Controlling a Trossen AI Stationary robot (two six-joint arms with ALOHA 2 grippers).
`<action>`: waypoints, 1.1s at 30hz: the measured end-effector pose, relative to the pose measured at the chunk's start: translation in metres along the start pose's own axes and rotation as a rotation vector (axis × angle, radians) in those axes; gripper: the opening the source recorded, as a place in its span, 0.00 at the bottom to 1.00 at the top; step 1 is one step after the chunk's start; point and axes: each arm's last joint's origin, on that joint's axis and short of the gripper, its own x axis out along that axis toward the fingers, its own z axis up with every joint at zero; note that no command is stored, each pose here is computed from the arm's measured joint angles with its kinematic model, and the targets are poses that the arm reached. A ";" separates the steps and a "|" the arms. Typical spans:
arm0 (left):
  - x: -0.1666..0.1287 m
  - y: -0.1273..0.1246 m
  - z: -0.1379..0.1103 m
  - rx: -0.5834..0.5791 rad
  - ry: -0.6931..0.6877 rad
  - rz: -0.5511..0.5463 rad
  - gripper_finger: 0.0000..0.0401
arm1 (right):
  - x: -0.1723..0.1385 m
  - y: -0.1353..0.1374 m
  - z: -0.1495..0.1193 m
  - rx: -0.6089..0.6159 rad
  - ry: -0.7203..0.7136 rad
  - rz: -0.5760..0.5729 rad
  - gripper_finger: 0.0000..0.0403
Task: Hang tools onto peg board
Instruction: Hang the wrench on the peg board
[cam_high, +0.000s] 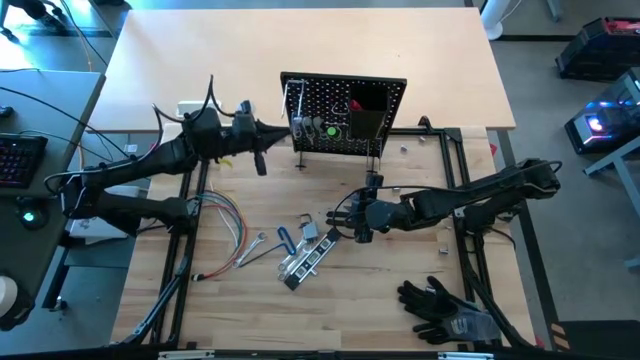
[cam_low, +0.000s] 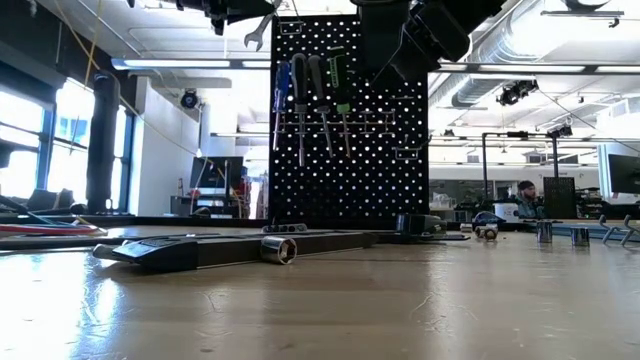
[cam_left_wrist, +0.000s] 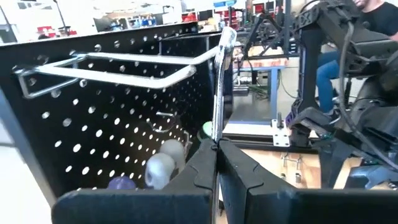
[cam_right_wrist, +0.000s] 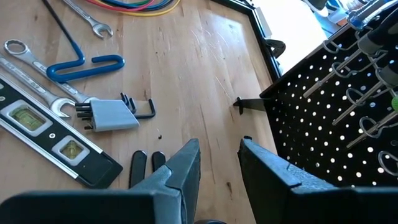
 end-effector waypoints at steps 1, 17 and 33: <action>0.000 0.001 0.000 -0.003 0.003 0.004 0.00 | 0.000 0.000 0.000 0.000 0.001 0.000 0.27; 0.012 0.011 -0.009 -0.077 0.026 0.042 0.00 | 0.000 0.000 0.000 0.000 0.000 -0.002 0.27; 0.022 0.013 -0.014 -0.088 0.030 0.070 0.07 | 0.000 -0.001 -0.001 -0.009 0.014 -0.026 0.27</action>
